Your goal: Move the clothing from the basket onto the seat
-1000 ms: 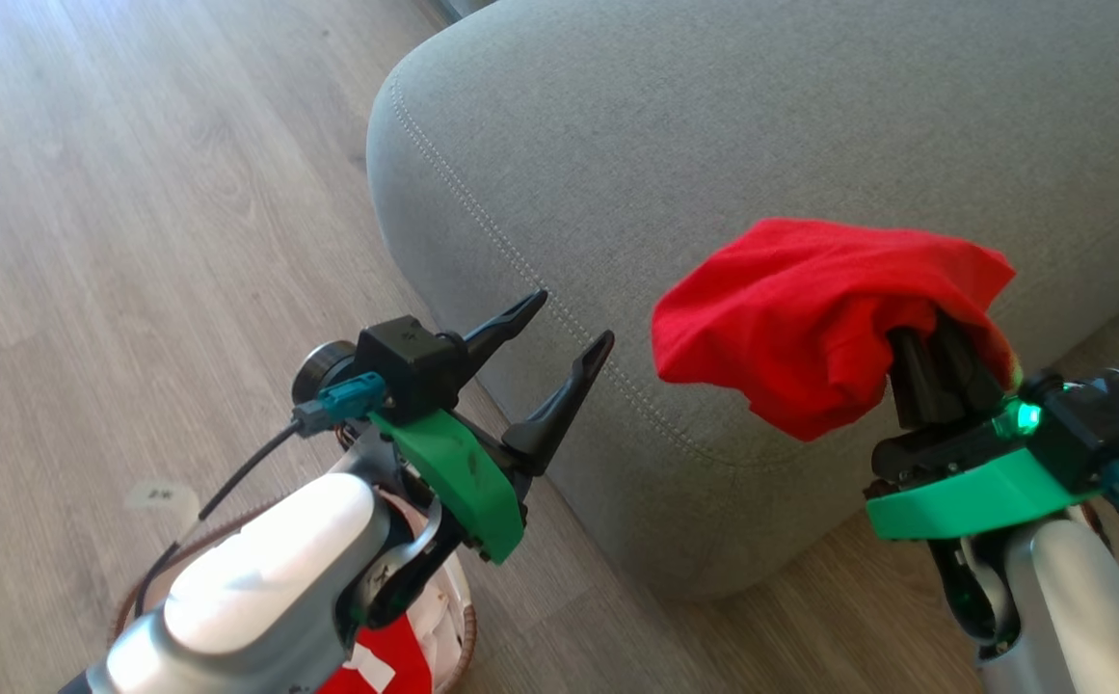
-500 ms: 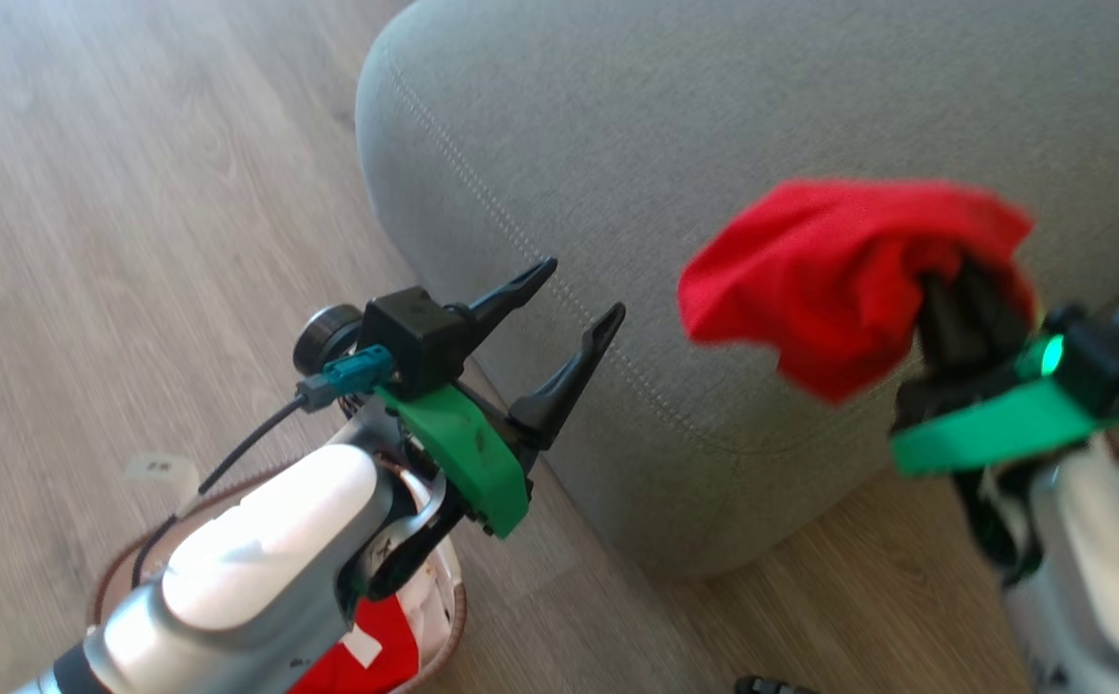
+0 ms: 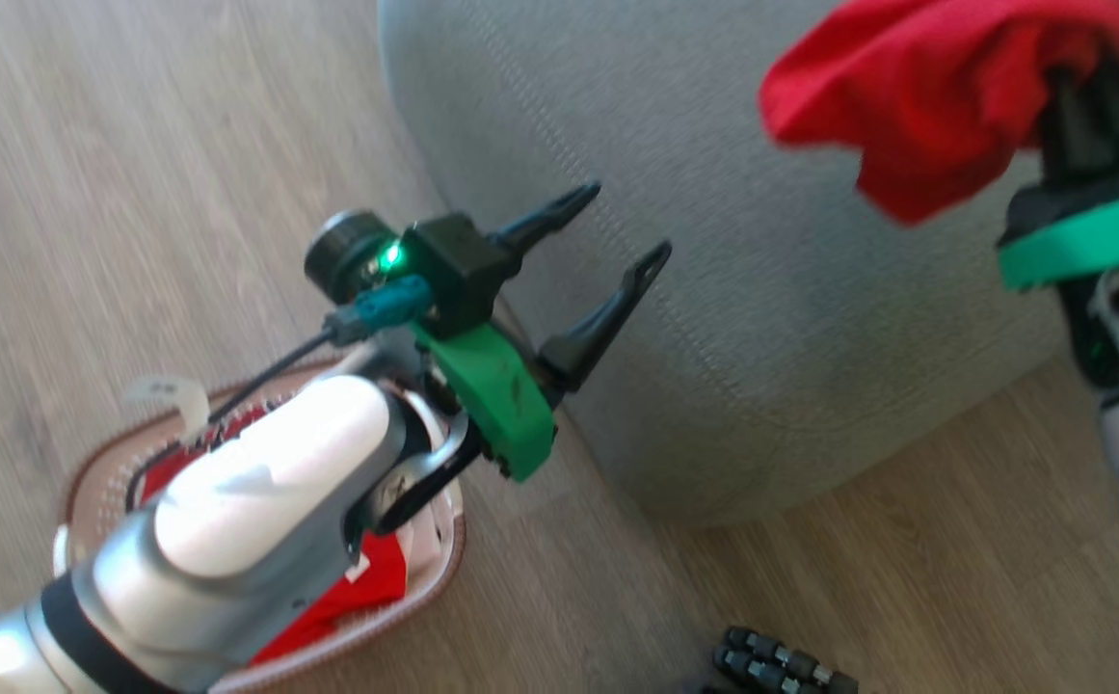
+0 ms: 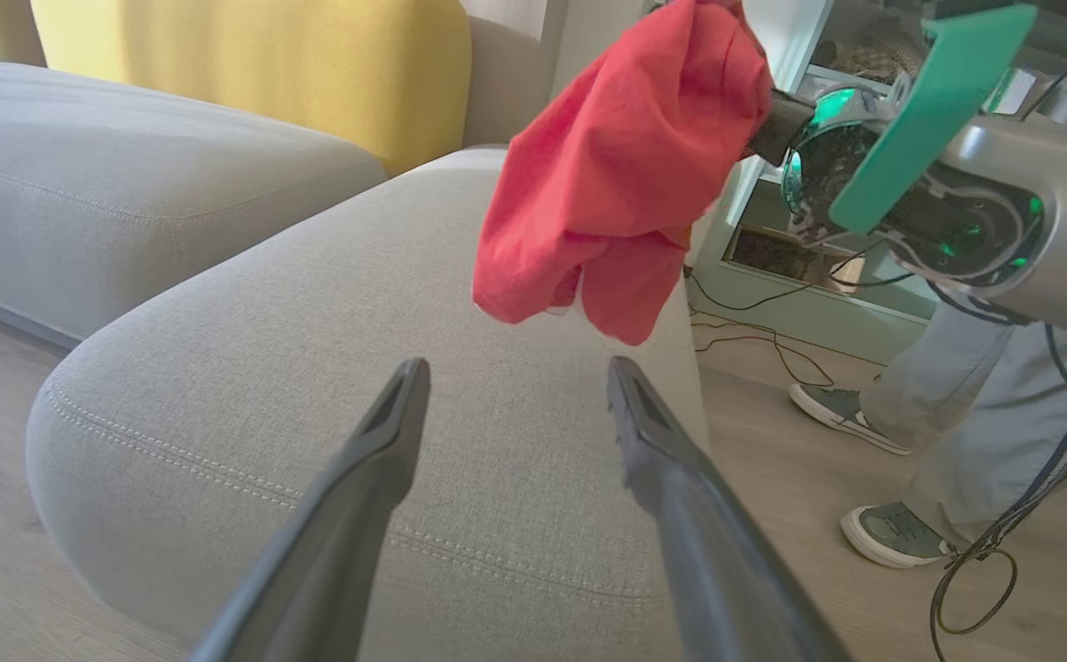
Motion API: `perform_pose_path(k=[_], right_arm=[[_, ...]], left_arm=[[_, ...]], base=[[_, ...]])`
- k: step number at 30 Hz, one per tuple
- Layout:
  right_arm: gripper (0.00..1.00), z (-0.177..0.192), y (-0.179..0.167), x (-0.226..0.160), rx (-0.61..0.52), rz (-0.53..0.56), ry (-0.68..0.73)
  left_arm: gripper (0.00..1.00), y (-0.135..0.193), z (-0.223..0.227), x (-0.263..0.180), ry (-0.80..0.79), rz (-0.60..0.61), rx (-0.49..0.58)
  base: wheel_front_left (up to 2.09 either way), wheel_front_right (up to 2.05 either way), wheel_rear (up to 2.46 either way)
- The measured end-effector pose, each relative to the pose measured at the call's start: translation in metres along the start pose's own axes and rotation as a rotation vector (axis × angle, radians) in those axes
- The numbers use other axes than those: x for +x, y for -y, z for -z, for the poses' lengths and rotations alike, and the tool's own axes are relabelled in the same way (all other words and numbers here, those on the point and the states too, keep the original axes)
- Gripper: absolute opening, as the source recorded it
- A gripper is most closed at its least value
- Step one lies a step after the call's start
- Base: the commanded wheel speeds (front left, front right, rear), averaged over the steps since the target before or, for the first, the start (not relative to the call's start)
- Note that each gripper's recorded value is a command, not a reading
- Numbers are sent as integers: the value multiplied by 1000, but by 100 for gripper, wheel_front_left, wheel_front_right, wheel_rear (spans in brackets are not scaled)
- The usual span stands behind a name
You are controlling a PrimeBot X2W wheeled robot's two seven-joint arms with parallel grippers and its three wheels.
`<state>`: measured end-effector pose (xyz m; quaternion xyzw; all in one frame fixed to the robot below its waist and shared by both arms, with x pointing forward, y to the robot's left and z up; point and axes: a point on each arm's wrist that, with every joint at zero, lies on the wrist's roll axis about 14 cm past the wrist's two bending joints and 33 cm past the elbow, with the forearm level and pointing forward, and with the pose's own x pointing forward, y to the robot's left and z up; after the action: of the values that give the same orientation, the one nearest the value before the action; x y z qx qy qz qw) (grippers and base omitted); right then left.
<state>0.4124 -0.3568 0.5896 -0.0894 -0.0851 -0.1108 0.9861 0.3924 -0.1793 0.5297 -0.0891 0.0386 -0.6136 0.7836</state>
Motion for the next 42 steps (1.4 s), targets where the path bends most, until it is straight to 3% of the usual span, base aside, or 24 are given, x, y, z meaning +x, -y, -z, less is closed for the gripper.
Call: perform_pose_path(k=[8, 17, 27, 31, 32, 33, 34, 35, 42], right_arm=[[0, 25, 8, 56, -16, 7, -53], [0, 69, 17, 92, -12, 47, -136], [0, 150, 3, 98, -37, 22, -375], [0, 165, 5, 92, -19, 30, -482], [16, 165, 7, 92, -22, 30, -489], [42, 164, 9, 93, -23, 32, -499], [89, 165, 10, 93, -21, 34, -518], [100, 166, 11, 92, -21, 34, -538], [100, 172, 14, 75, 21, 39, -667]], left_arm=[[100, -33, 14, 1, -10, -11, -19], [100, -65, 36, -7, -31, -53, -42], [100, -89, 57, -25, -47, -126, -84], [100, -90, 55, -26, -46, -132, -78], [100, -90, 54, -26, -45, -132, -76], [100, -90, 54, -26, -44, -134, -73], [100, -90, 53, -26, -45, -135, -71], [100, -90, 53, -26, -45, -136, -68], [100, -86, 39, -25, -28, -140, -53]], base=[[0, 0, 0], [0, 0, 0], [0, 0, 0], [0, 0, 0], [0, 0, 0], [0, 0, 0], [0, 0, 0], [0, 0, 0], [0, 0, 0]])
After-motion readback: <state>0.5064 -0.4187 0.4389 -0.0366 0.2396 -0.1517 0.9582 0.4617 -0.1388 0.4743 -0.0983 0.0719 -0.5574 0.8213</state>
